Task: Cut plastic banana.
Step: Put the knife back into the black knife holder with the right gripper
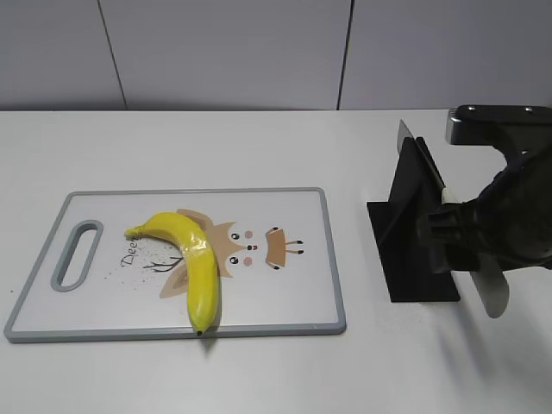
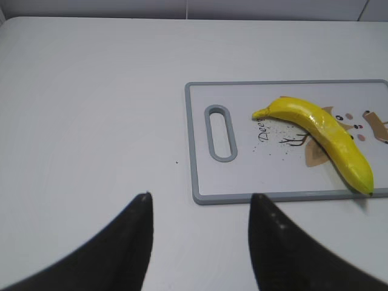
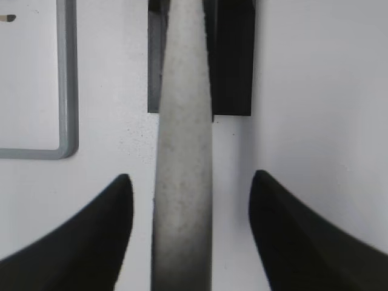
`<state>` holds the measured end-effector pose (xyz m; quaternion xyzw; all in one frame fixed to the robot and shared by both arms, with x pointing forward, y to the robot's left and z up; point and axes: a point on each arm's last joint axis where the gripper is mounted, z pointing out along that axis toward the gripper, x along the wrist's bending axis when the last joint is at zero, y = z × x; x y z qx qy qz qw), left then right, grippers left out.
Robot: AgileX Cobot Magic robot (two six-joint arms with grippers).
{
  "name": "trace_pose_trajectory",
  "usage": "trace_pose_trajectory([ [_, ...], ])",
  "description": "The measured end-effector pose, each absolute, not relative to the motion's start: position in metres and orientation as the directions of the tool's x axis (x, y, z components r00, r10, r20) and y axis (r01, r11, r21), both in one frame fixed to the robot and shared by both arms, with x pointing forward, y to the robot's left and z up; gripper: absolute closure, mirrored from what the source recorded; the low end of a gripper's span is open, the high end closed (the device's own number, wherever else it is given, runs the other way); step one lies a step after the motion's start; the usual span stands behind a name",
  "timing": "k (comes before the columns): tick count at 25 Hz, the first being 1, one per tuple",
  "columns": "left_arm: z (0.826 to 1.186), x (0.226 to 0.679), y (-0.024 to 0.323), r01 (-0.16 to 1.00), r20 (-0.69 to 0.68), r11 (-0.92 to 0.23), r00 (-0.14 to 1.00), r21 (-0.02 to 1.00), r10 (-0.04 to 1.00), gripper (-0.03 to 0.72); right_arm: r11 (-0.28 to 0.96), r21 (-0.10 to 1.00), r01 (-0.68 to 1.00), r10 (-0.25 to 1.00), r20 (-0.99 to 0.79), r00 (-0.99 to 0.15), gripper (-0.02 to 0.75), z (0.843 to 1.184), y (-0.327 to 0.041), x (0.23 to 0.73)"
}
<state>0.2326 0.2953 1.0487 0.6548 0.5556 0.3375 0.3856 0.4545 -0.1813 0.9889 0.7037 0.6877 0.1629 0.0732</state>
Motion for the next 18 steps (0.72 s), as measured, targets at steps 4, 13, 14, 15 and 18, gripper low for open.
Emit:
trace_pose_trajectory([
  [4,1.049,0.233,0.295,0.467,0.013,-0.085,0.155,0.88,0.988,0.196,-0.043,0.341,0.939,0.99,0.138,-0.005,0.097,0.993,-0.179,0.457],
  [13,1.049,0.233,0.295,0.467,0.014,-0.085,0.155,0.88,0.988,0.2,0.109,0.576,0.81,0.964,0.138,-0.228,0.079,1.06,-0.186,0.446],
  [14,1.049,0.233,0.295,0.467,0.014,-0.085,0.155,0.88,0.988,0.2,0.128,0.606,0.785,0.958,0.129,-0.256,0.082,1.07,-0.19,0.439],
  [15,1.049,0.233,0.295,0.467,0.014,-0.085,0.155,0.88,0.988,0.2,0.15,0.624,0.767,0.953,0.114,-0.28,0.084,1.078,-0.195,0.431],
  [18,1.049,0.233,0.295,0.467,0.014,-0.085,0.155,0.88,0.988,0.2,0.212,0.646,0.733,0.94,0.069,-0.333,0.087,1.09,-0.211,0.404],
])
